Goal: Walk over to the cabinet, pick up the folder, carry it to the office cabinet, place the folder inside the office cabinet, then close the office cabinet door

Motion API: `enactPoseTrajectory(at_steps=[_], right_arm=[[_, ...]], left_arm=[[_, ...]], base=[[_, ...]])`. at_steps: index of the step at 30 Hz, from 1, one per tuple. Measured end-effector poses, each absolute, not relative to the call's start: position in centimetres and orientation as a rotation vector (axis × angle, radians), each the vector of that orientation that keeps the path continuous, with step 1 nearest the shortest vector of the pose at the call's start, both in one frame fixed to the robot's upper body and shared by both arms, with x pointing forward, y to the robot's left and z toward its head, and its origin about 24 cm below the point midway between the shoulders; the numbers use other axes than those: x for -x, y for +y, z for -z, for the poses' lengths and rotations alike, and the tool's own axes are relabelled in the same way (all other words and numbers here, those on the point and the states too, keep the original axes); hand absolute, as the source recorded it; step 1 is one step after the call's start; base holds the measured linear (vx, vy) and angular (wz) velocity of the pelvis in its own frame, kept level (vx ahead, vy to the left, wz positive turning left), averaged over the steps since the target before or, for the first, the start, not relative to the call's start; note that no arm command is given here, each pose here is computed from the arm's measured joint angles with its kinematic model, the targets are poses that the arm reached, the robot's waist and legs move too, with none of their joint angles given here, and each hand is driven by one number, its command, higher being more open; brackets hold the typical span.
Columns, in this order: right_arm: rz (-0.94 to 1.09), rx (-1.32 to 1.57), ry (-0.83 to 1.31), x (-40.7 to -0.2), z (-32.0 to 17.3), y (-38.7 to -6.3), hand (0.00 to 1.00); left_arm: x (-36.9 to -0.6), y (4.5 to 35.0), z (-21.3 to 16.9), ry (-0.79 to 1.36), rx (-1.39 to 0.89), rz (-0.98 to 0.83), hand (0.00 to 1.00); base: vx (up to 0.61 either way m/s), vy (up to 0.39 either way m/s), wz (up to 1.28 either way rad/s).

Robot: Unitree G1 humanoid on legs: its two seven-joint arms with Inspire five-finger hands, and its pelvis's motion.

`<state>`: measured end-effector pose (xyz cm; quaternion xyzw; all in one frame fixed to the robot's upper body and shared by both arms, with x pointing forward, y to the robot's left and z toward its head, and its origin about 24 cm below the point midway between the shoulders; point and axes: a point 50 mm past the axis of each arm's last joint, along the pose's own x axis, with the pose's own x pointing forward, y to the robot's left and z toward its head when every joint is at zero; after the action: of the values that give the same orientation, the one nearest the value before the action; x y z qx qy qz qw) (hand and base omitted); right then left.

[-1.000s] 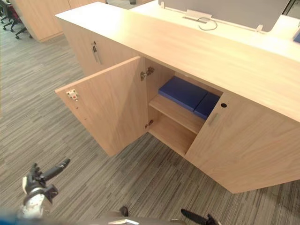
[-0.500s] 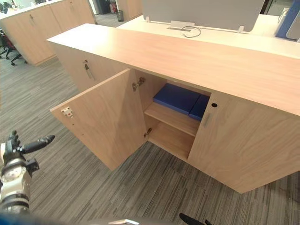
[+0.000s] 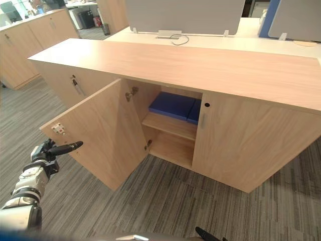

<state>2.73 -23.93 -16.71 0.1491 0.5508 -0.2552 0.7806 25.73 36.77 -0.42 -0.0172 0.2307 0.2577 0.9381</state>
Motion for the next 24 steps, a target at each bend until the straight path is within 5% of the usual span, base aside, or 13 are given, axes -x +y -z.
enactPoseTrajectory(at_steps=[9, 17, 24], right_arm=[[0.537, -0.342, 1.201, -2.3, 16.8, -23.5, 1.0], [0.508, -0.34, 1.2, -2.5, 16.9, -22.9, 1.0], [0.494, -0.339, 1.203, -2.1, 16.9, -22.7, 1.0]], left_arm=[[-25.3, 37.6, 0.6, 0.5, 0.179, -0.587, 1.0], [-25.7, 37.6, 0.2, 0.513, 0.087, -0.594, 1.0], [-25.9, 35.0, -0.2, 0.596, -0.431, -0.135, 1.0]], base=[[-0.03, 0.005, -0.13], [-0.01, 0.004, -0.03], [-0.01, 0.008, 0.3]])
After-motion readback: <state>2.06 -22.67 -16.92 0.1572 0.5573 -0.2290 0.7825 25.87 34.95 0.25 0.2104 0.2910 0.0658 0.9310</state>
